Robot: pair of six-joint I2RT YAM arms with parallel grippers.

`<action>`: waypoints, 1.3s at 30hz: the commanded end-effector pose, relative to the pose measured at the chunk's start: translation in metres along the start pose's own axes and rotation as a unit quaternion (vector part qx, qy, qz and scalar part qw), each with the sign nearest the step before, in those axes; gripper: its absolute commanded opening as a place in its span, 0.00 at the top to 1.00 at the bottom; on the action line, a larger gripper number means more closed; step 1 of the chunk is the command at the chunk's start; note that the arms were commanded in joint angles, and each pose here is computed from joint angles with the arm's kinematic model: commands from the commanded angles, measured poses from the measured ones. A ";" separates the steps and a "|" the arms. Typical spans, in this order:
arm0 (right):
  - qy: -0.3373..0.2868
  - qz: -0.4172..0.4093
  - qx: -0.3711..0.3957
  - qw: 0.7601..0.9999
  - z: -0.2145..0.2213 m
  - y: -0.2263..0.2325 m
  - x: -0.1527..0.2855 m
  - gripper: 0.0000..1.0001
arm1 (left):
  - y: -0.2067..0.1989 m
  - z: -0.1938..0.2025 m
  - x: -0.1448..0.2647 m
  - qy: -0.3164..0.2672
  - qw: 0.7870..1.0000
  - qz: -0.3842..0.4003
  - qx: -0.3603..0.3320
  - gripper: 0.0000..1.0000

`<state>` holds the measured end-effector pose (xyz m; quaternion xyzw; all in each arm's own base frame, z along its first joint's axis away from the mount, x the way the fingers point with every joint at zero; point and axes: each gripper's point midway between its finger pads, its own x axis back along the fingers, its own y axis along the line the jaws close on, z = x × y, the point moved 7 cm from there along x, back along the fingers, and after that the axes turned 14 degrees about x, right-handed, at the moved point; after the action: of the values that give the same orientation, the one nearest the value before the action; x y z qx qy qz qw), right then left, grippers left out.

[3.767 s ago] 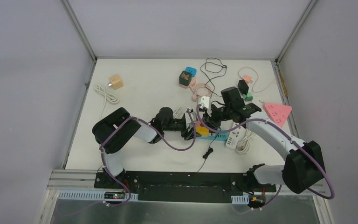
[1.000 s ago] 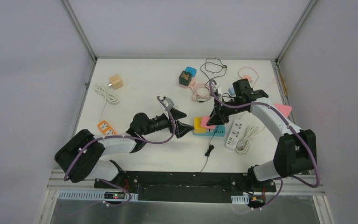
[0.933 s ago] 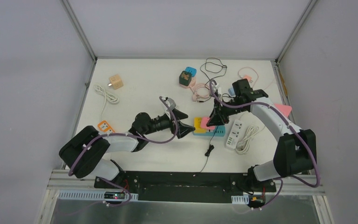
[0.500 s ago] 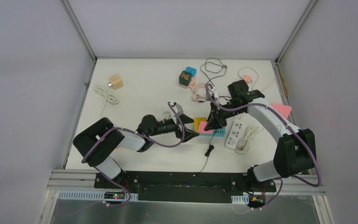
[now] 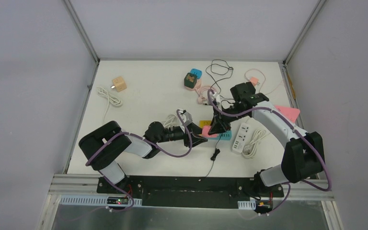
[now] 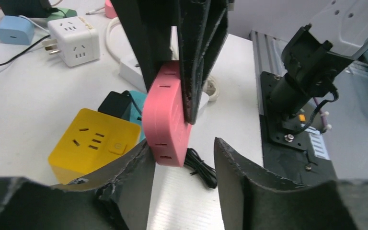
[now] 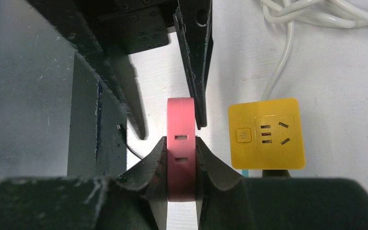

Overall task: Pull the plug off the socket
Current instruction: Place the plug at the center of the board.

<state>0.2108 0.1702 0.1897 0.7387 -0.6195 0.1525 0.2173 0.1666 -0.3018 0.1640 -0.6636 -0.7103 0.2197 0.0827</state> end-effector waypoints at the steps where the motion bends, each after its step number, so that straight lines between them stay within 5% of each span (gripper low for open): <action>1: -0.008 0.004 0.018 1.000 -0.004 -0.005 -0.001 0.99 | -0.006 -0.014 -0.006 -0.028 0.999 0.022 -0.021 0.61; 7: -0.012 -0.001 0.019 1.000 -0.004 -0.003 -0.002 0.92 | -0.007 -0.013 -0.008 -0.024 0.999 0.030 -0.010 1.00; 9: -0.014 -0.001 0.021 1.000 -0.004 -0.002 -0.002 0.85 | -0.007 -0.013 -0.008 -0.023 0.999 0.032 -0.009 1.00; 13: -0.015 0.001 0.020 1.000 -0.006 -0.002 -0.001 0.49 | -0.009 -0.013 -0.007 -0.022 0.999 0.033 -0.003 1.00; 18: -0.016 0.014 0.010 1.000 -0.007 -0.005 0.002 0.23 | -0.008 -0.006 0.001 -0.014 1.000 0.016 0.013 1.00; 30: -0.041 0.062 0.020 0.997 -0.014 -0.004 0.032 0.18 | 0.016 -0.019 0.032 0.018 0.983 -0.108 0.149 1.00; 39: -0.046 0.082 0.020 0.995 -0.014 -0.007 0.033 0.18 | 0.010 -0.060 0.056 0.015 0.969 -0.212 0.129 1.00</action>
<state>0.2231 0.1488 0.2057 0.6977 -0.6740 0.1458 0.1941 0.1882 -0.2467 0.1836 -0.5290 -0.7664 0.2861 0.2256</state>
